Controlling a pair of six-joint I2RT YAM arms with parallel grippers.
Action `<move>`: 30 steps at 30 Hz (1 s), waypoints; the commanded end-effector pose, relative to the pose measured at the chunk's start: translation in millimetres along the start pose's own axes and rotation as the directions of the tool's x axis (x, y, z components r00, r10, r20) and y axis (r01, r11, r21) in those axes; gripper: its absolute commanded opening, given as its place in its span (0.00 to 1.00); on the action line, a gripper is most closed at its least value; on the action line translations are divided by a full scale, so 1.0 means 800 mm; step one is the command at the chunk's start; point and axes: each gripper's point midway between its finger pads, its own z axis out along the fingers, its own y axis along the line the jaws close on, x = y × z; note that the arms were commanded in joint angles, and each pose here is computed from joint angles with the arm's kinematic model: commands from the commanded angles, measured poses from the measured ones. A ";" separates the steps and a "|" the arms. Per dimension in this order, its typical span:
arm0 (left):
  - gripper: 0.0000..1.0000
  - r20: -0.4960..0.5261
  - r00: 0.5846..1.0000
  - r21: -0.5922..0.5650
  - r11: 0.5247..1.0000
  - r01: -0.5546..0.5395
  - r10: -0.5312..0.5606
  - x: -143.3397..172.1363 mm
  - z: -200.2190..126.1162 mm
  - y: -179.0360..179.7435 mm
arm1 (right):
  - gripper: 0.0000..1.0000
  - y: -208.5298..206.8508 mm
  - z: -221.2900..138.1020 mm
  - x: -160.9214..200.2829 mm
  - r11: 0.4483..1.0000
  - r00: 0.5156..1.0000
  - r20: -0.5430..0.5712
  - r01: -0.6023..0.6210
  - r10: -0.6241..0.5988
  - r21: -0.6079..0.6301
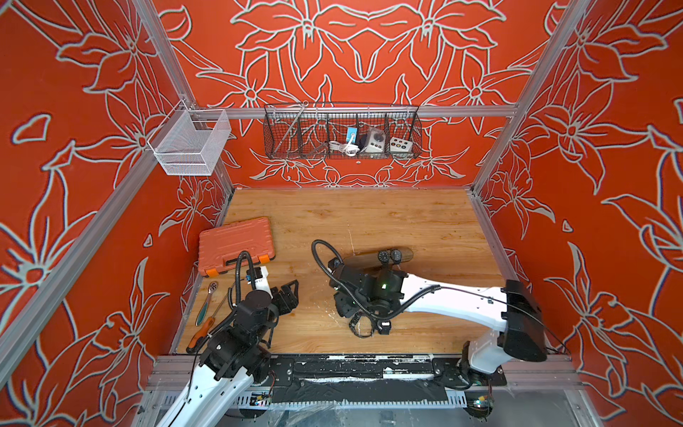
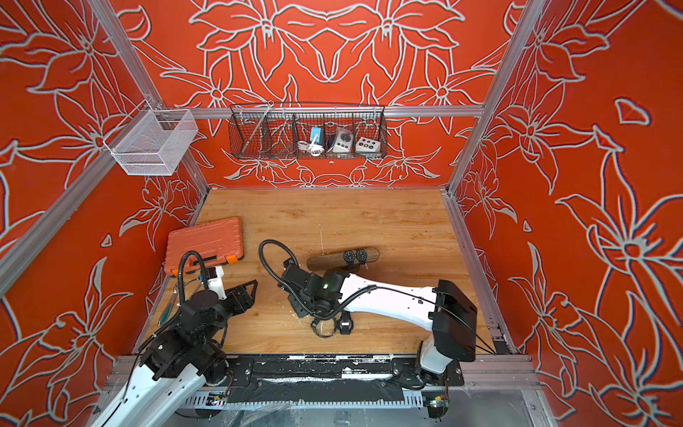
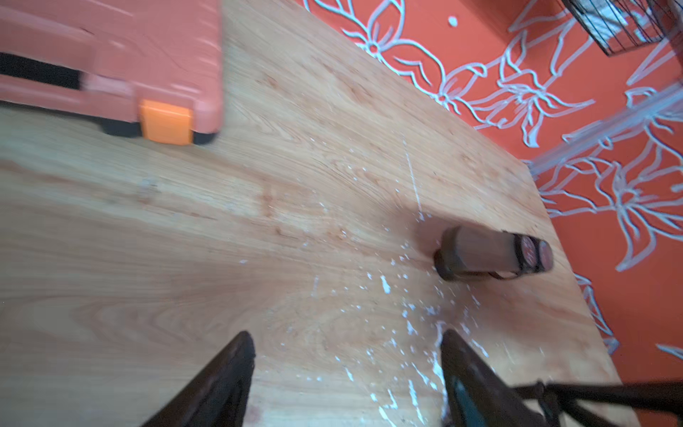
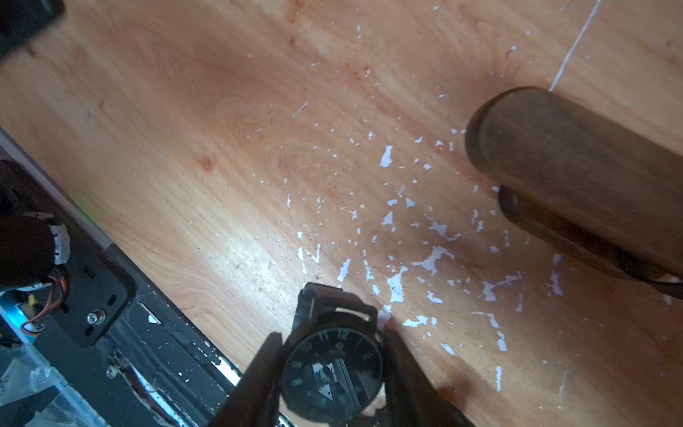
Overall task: Place watch on stand
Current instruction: Pick up the watch at the center of the board.
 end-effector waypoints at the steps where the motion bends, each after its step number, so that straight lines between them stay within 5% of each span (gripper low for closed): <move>1: 0.80 -0.025 1.000 0.073 0.997 -0.013 0.015 0.006 0.008 -0.020 | 0.37 -0.028 -0.022 -0.013 0.999 0.997 0.070 -0.032 0.028 0.044; 6: 0.78 -0.112 0.992 0.270 0.962 -0.029 0.062 0.026 0.018 -0.072 | 0.37 -0.057 -0.059 -0.029 0.997 0.985 0.155 -0.078 0.074 0.019; 15: 0.73 -0.249 0.950 0.574 0.819 -0.010 0.187 0.059 0.021 -0.161 | 0.37 -0.122 -0.118 -0.032 0.980 0.942 0.271 -0.192 0.198 -0.048; 25: 0.72 -0.183 0.909 0.766 0.633 -0.107 0.375 0.076 -0.013 -0.246 | 0.37 -0.145 -0.153 -0.019 0.963 0.900 0.344 -0.237 0.268 -0.130; 30: 0.69 -0.162 0.884 0.796 0.587 -0.145 0.439 0.092 -0.018 -0.270 | 0.37 -0.141 -0.166 -0.016 0.958 0.882 0.380 -0.225 0.278 -0.178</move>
